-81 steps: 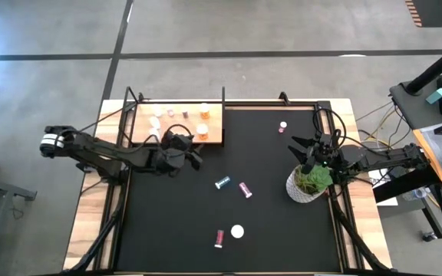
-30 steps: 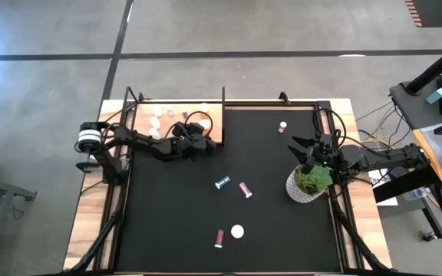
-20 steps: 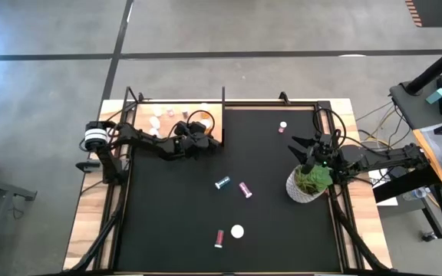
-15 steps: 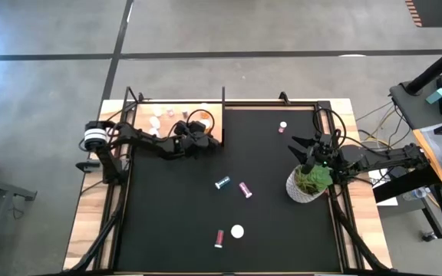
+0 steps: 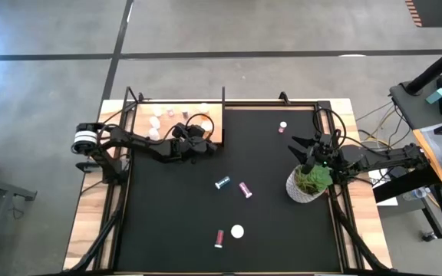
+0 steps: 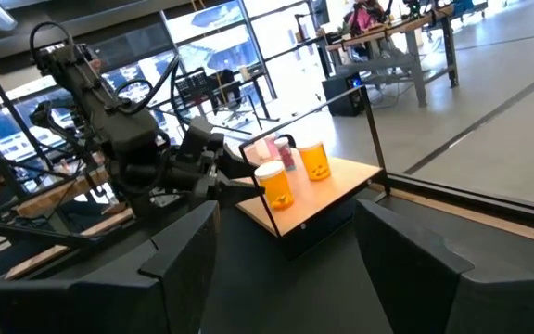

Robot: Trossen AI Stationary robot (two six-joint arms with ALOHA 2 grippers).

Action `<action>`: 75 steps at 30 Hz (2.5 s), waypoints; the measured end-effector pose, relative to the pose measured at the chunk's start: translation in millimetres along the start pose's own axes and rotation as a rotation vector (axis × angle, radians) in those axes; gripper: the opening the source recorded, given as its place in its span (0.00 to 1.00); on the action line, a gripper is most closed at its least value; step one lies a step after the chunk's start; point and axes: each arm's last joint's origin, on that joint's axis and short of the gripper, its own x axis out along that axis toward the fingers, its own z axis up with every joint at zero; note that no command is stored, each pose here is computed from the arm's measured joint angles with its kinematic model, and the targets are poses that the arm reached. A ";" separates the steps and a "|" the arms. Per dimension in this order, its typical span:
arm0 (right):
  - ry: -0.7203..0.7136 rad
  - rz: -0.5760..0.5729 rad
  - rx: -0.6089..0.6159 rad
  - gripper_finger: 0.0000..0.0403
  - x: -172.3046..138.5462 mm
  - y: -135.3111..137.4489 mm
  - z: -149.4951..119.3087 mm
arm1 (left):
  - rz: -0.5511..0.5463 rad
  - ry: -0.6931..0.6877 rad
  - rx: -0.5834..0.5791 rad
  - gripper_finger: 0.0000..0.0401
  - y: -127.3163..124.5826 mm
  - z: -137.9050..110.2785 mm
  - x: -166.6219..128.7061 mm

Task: Pick and place medicine bottles onto shelf by color
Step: Put the right orange pill bottle into the shelf, then put the bottom pink pill bottle into the shelf

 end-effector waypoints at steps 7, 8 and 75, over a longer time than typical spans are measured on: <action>0.000 0.000 0.000 0.60 0.0 0.0 0.0 | -0.077 0.016 0.004 0.59 -7.6 -1.3 -9.4; 0.000 0.000 0.001 0.60 0.0 0.0 0.0 | -0.100 0.022 0.007 0.59 -9.1 -1.4 -11.7; 0.000 0.000 0.000 0.60 0.0 0.0 0.0 | -0.527 -0.195 0.123 0.59 -45.5 87.7 -108.8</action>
